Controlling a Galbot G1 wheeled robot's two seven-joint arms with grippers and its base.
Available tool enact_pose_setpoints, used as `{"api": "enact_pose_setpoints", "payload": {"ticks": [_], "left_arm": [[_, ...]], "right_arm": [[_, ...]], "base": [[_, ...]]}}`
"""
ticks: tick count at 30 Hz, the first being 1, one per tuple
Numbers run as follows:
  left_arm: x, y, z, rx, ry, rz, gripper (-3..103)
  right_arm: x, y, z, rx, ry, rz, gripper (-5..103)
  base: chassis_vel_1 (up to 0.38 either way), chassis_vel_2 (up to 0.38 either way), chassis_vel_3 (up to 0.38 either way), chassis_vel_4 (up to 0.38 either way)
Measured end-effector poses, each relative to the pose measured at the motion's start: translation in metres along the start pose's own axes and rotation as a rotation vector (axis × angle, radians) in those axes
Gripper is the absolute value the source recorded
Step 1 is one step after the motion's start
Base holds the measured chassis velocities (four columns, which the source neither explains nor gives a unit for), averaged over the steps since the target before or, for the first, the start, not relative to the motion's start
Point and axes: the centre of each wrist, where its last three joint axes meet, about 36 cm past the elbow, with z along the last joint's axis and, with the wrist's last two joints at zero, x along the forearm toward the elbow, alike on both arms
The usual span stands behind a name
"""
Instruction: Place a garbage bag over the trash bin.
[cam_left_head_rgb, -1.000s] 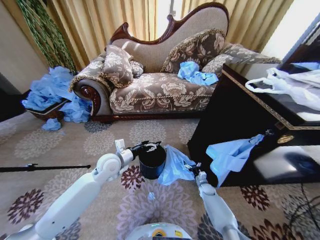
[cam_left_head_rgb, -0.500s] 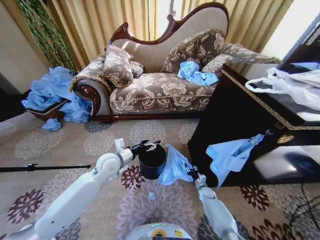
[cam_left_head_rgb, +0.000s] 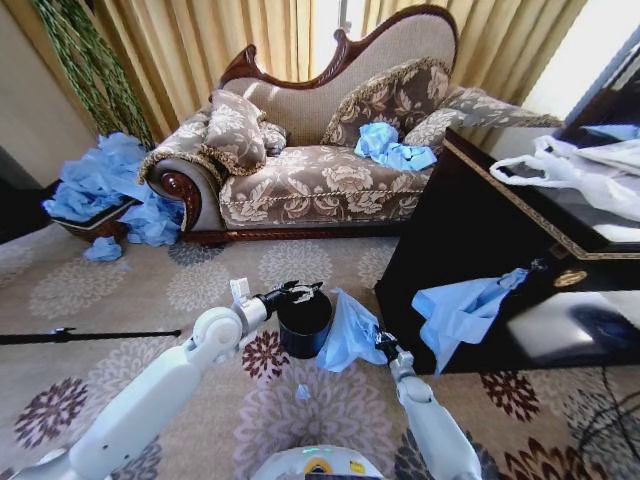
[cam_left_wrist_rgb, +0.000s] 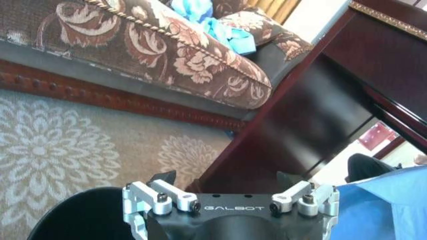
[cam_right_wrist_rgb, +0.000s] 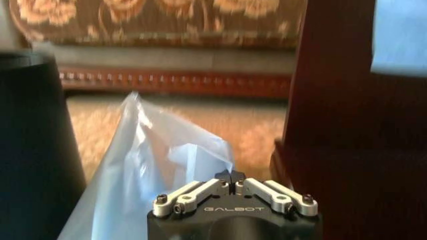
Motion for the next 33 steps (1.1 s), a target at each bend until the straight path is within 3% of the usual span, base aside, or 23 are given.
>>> {"api": "enact_pose_setpoints", "payload": {"ticks": [5,15,19,22,30,33], "left_arm": [[0.011,-0.006,0.006,-0.005,-0.005,0.0,100],[0.026,-0.017,0.024,-0.037,0.009,-0.004,100],[0.035,-0.026,0.039,-0.058,0.029,-0.012,100],[0.036,-0.028,0.042,-0.058,0.034,-0.012,100],[0.038,-0.037,0.07,-0.034,0.077,0.002,100],[0.039,-0.039,0.076,-0.025,0.088,0.005,100]], "right_arm": [[0.012,0.014,-0.049,-0.023,-0.079,0.036,-2],[0.045,0.042,-0.116,-0.126,-0.12,0.013,0],[0.065,0.052,-0.17,-0.215,-0.141,-0.018,0],[0.068,0.053,-0.182,-0.235,-0.144,-0.02,0],[0.078,0.049,-0.269,-0.342,-0.209,-0.026,0],[0.079,0.05,-0.284,-0.358,-0.219,-0.03,0]], "base": [[0.0,0.0,0.0,0.0],[0.0,0.0,0.0,0.0],[0.0,0.0,0.0,0.0],[0.0,0.0,0.0,0.0],[0.0,0.0,0.0,0.0],[0.0,0.0,0.0,0.0]]}}
